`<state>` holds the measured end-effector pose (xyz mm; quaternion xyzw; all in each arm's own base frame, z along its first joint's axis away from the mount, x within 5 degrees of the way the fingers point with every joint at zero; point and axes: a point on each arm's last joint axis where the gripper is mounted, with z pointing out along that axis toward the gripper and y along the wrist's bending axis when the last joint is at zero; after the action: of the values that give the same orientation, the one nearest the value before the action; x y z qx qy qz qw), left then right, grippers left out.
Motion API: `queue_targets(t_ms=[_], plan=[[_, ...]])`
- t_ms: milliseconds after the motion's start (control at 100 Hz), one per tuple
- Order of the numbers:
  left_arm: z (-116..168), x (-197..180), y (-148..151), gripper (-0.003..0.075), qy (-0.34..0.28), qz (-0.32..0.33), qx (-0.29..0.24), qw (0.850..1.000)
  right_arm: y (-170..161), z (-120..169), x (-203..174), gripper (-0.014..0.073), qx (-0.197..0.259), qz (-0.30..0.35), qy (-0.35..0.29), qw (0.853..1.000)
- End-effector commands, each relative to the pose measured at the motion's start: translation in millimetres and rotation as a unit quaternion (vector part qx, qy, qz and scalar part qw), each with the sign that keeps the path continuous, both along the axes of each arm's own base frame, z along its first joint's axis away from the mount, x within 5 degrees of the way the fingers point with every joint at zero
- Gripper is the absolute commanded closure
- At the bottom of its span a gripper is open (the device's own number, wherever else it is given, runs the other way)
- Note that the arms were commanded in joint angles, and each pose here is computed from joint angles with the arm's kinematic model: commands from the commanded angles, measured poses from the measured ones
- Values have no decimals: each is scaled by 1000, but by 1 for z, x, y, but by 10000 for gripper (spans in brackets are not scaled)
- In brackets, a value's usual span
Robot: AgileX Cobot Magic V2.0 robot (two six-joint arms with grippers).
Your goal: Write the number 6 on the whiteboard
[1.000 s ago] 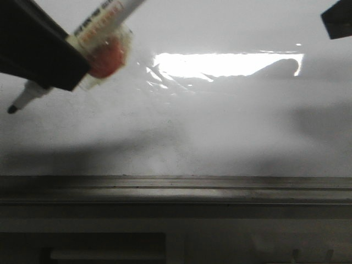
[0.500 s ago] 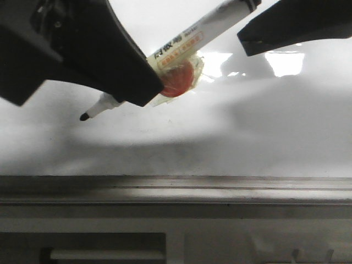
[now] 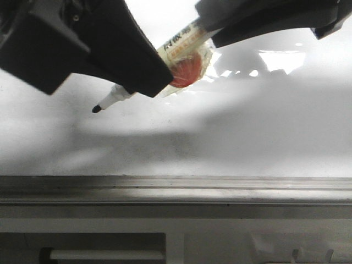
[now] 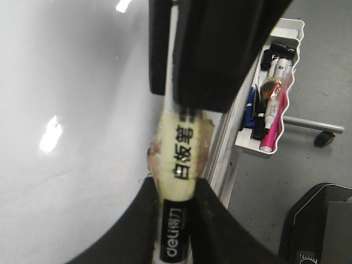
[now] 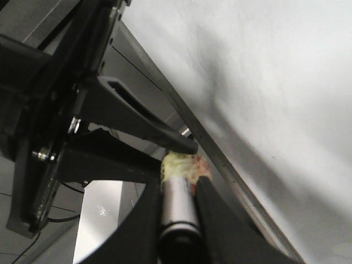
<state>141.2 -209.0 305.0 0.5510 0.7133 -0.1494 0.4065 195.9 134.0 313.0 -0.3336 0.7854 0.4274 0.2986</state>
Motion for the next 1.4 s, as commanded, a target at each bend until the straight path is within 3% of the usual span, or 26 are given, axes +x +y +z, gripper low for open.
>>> queue_targets(t_ms=[0,80,210,280,490,760,900,1170,1280,1390], plan=[[24,0,-4,698,-35,1,-60,998,2,17,-1,659,34,6,-22,999],[24,0,-4,571,-34,0,-58,998,2,17,-2,659,32,14,-32,999],[27,3,1,239,-38,11,-63,997,1,21,-5,655,34,10,-51,998],[34,5,9,155,-43,26,-77,996,-1,24,-8,646,33,10,-59,998],[60,11,59,234,-41,128,-170,976,-16,32,-30,646,33,-62,-125,990],[46,-11,127,272,-47,270,-313,909,-41,34,-59,646,39,-173,-209,962],[33,-25,145,272,-64,306,-353,882,-47,34,-58,646,34,-213,-227,950],[30,-33,152,273,-79,310,-363,875,-56,31,-37,646,14,-293,-238,926],[31,-33,152,273,-81,311,-364,874,-52,21,-26,646,0,-289,-216,933],[31,-33,152,273,-81,311,-364,874,-43,7,-20,645,-20,-245,-181,952]])
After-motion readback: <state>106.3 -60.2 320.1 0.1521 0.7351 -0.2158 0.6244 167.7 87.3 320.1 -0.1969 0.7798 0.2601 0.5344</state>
